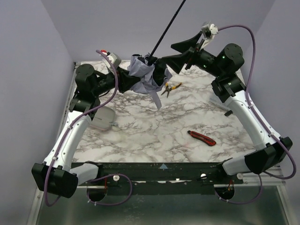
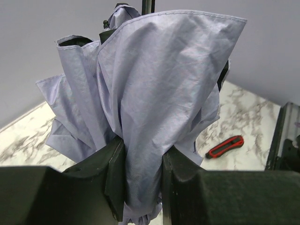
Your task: Open the umbrella
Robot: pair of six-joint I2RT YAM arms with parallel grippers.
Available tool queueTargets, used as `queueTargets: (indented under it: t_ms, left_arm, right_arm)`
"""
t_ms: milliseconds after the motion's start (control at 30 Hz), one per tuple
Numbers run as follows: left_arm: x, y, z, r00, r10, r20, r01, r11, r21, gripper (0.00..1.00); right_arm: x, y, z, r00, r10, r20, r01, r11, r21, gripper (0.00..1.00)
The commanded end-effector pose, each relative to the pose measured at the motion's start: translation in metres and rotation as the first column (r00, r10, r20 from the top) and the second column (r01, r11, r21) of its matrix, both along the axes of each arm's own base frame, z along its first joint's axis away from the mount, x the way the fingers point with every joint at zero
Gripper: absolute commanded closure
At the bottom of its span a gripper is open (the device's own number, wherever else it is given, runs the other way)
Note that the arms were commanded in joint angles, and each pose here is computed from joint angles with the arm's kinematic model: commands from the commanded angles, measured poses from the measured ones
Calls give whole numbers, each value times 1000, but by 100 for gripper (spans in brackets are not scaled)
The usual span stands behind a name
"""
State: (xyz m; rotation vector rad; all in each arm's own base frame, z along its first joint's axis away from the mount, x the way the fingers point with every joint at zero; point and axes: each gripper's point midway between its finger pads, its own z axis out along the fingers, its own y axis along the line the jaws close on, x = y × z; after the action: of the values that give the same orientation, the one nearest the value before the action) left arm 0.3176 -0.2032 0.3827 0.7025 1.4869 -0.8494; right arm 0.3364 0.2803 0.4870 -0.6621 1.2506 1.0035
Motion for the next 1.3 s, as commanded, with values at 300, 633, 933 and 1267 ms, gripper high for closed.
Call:
queueTargets:
  t_ms: [300,633,933,1267]
  left_arm:
    - [-43,-35,56,957,-200,209,236,958,-164,100]
    - [-38,-32,28,976,-176,125,194,970,-148,100]
    - [-30,7,-7,996,-54,-69,52,998,-22,1]
    - [-4,64,-23,951,255,-177,-264,964,-33,1]
  right_arm:
    - [-2,22,76,976,218,-24,-201,932,302,16]
    - [15,25,68,990,138,24,-140,968,208,93]
    - [50,23,14,997,6,81,4,993,-120,100]
    - [71,43,-83,996,-47,78,73,928,-365,100]
